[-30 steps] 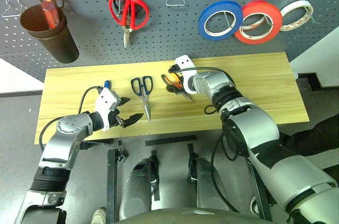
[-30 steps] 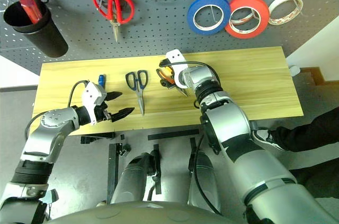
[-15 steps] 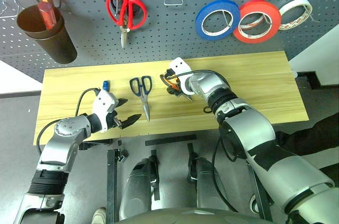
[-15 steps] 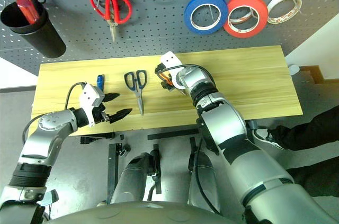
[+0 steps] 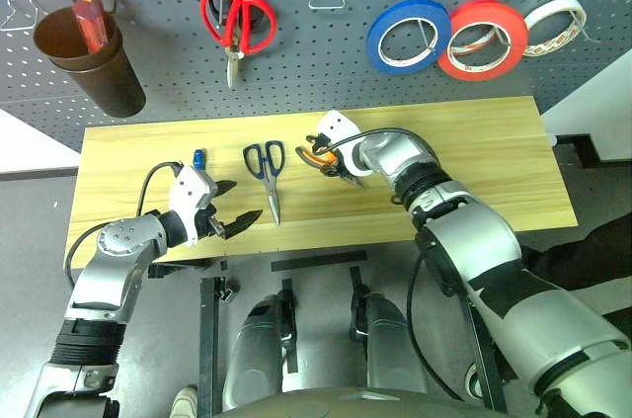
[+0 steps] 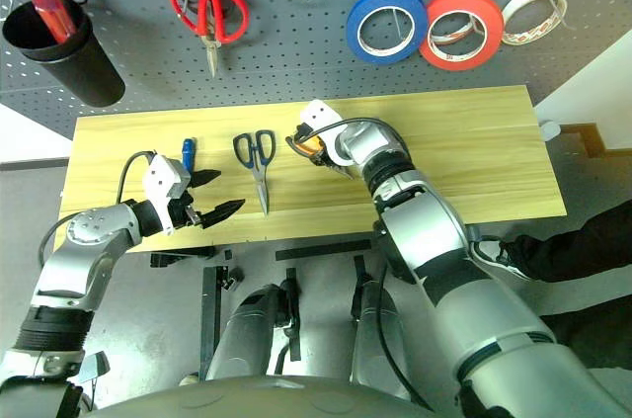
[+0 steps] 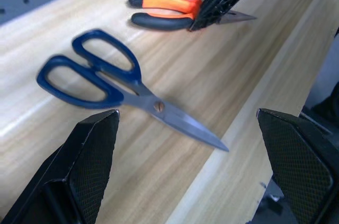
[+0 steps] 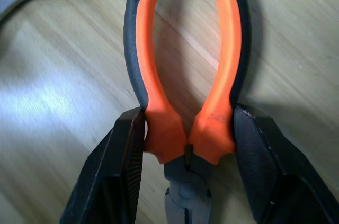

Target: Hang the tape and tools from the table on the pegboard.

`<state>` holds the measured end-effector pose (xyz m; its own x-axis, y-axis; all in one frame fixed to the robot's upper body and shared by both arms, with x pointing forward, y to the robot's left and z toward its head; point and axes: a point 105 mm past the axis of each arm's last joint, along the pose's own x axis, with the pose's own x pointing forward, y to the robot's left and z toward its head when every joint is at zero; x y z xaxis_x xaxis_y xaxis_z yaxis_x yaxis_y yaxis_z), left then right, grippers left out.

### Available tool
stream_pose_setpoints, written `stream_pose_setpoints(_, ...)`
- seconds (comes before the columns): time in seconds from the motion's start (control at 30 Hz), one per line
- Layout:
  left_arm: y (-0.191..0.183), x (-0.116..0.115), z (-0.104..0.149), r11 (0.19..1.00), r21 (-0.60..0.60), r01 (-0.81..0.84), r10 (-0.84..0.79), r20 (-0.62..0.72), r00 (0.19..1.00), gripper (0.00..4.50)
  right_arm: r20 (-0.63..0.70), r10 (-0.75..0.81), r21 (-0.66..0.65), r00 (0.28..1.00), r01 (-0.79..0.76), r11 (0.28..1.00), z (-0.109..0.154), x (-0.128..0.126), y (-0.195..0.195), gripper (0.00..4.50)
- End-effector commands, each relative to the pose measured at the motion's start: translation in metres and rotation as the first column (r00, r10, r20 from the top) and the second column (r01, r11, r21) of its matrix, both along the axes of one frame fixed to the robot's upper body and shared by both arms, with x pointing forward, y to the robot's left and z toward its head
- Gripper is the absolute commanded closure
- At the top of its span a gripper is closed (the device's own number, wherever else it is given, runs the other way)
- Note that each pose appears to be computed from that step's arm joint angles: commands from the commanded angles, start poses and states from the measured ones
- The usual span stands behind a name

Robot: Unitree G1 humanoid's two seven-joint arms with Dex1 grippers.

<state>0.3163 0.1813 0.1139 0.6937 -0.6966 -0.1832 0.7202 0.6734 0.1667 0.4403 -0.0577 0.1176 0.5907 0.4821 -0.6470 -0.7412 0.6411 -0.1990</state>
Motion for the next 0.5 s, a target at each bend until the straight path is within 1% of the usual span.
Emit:
stream_pose_setpoints(0.03,-0.004,-0.004,0.028,0.995,-0.085,0.055,-0.046,0.11,0.993,0.14,0.011,0.132,0.197,0.991,-0.131,0.972,0.041,-0.02,0.014,2.4)
stream_pose_setpoints(0.1,-0.006,-0.006,0.035,0.991,-0.108,0.084,-0.07,0.129,0.989,0.14,0.007,0.177,0.29,0.984,-0.171,0.942,0.056,-0.039,0.015,2.4)
stream_pose_setpoints(0.17,-0.006,-0.007,0.039,0.988,-0.107,0.109,-0.094,0.142,0.985,0.14,0.025,0.238,0.398,0.971,-0.228,0.889,0.076,-0.063,0.017,2.4)
stream_pose_setpoints(0.23,-0.01,-0.014,0.05,0.976,-0.147,0.162,-0.138,0.161,0.977,0.14,0.054,0.26,0.44,0.964,-0.257,0.861,0.092,-0.08,0.013,2.4)
stream_pose_setpoints(0.27,-0.01,-0.015,0.054,0.971,-0.163,0.177,-0.15,0.166,0.975,0.14,0.059,0.256,0.444,0.965,-0.255,0.859,0.095,-0.084,0.012,2.4)
stream_pose_setpoints(0.3,-0.011,-0.017,0.063,0.963,-0.186,0.196,-0.159,0.2,0.967,0.14,0.075,0.246,0.452,0.966,-0.252,0.856,0.103,-0.086,0.01,2.4)
stream_pose_setpoints(0.37,-0.007,-0.019,0.079,0.951,-0.224,0.214,-0.154,0.259,0.954,0.14,0.138,0.223,0.486,0.965,-0.262,0.833,0.123,-0.09,0.008,2.4)
stream_pose_setpoints(0.43,-0.003,-0.02,0.091,0.95,-0.225,0.216,-0.142,0.306,0.941,0.14,0.21,0.211,0.528,0.955,-0.292,0.797,0.144,-0.094,0.007,2.4)
stream_pose_setpoints(0.5,-0.002,-0.021,0.102,0.949,-0.222,0.222,-0.137,0.343,0.929,0.14,0.252,0.205,0.557,0.946,-0.315,0.769,0.16,-0.097,0.005,2.4)
